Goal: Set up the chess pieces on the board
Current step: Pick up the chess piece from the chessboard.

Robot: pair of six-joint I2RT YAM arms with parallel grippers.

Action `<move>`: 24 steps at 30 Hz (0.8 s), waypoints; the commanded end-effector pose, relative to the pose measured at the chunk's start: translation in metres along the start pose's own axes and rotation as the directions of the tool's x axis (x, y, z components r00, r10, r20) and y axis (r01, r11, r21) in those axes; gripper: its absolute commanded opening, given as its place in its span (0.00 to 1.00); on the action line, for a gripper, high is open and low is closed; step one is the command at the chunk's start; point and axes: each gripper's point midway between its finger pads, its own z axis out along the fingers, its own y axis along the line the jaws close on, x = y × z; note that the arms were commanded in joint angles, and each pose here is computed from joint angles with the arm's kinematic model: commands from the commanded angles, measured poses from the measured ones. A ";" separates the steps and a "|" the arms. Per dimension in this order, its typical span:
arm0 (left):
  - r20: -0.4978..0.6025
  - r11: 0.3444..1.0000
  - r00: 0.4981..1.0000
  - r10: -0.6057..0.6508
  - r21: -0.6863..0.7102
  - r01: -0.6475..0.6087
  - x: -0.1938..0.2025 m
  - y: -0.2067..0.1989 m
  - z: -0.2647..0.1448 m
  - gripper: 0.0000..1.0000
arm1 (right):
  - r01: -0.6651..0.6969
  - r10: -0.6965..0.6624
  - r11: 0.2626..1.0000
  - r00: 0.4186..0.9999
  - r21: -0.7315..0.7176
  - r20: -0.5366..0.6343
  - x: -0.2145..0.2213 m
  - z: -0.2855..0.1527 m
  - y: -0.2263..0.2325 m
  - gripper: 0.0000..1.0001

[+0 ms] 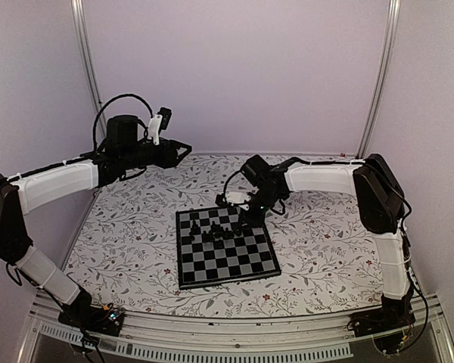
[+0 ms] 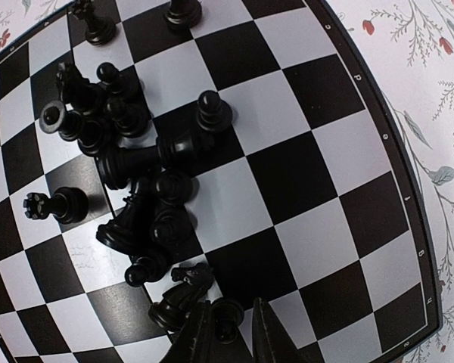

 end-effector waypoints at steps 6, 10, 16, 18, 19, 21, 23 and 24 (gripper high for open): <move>-0.006 1.000 1.000 -0.010 0.005 0.010 -0.002 0.002 0.004 0.53 | -0.027 0.027 1.000 0.999 0.013 0.017 -0.004 -0.010 -0.011 0.08; -0.006 1.000 1.000 -0.011 0.007 0.011 -0.003 0.001 0.004 0.52 | -0.021 0.020 0.999 1.000 0.049 0.020 -0.001 -0.028 -0.015 0.04; -0.011 1.000 1.000 -0.014 0.006 0.014 -0.001 0.002 0.005 0.53 | 0.002 -0.006 0.998 0.998 0.067 0.057 -0.004 -0.058 -0.005 0.02; -0.013 1.000 1.000 -0.015 0.005 0.015 0.000 0.002 0.006 0.53 | 0.008 -0.010 0.999 0.998 0.041 0.069 -0.002 -0.063 0.004 0.02; -0.013 1.000 1.000 -0.014 0.003 0.014 0.000 0.003 0.006 0.53 | 0.012 -0.014 1.000 0.997 0.024 0.071 0.000 -0.064 0.009 0.03; -0.017 1.000 1.000 -0.013 0.002 0.013 0.001 0.003 0.007 0.53 | 0.028 -0.028 1.000 0.997 0.000 0.076 0.001 -0.067 0.020 0.02; -0.017 1.000 1.000 -0.014 0.000 0.014 0.002 0.004 0.007 0.53 | 0.051 -0.047 0.998 0.996 -0.045 0.073 0.005 -0.065 0.037 0.02; -0.018 1.000 1.000 -0.015 0.001 0.015 0.002 0.004 0.007 0.53 | 0.074 -0.070 0.995 0.995 -0.068 0.073 0.006 -0.064 0.046 0.02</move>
